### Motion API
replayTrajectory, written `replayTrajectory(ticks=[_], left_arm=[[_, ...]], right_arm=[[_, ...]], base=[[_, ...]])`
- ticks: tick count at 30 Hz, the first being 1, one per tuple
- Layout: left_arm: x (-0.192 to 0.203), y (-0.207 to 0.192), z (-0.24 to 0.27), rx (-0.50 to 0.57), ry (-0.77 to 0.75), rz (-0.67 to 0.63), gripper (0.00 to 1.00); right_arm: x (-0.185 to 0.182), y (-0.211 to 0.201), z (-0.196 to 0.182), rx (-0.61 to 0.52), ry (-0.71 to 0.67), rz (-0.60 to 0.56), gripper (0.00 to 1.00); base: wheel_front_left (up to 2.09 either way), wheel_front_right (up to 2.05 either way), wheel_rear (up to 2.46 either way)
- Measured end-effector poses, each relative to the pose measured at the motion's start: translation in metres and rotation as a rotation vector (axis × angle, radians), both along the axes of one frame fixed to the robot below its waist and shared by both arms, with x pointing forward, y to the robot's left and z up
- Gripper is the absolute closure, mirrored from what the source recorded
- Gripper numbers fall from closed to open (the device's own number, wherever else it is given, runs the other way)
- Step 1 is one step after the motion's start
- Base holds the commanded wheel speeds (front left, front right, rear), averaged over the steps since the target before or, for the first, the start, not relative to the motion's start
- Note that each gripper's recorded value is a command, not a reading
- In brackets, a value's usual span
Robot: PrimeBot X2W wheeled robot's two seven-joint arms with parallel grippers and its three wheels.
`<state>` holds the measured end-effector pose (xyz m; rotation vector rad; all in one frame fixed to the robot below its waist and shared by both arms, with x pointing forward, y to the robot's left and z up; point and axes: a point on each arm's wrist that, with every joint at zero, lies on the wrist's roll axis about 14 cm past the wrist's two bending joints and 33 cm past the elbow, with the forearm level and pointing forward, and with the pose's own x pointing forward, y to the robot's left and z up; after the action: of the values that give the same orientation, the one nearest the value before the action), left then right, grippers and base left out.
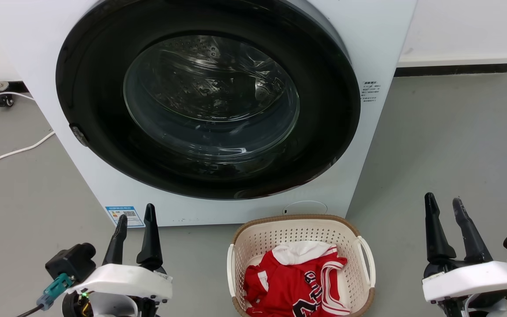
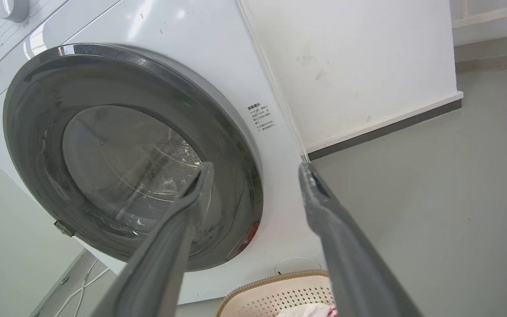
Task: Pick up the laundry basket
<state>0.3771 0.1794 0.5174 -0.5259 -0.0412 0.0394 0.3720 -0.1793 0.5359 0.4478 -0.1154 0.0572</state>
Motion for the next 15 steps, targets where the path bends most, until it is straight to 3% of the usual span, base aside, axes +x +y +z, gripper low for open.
replayTrajectory(ticks=[15], left_arm=[[-0.0027,-0.0033,0.0016,0.153,-0.019,0.007,0.0]], right_arm=[[-0.0025,0.0039,0.0068,-0.163,-0.041,-0.001,0.0]], base=[[0.0,0.0,0.0]])
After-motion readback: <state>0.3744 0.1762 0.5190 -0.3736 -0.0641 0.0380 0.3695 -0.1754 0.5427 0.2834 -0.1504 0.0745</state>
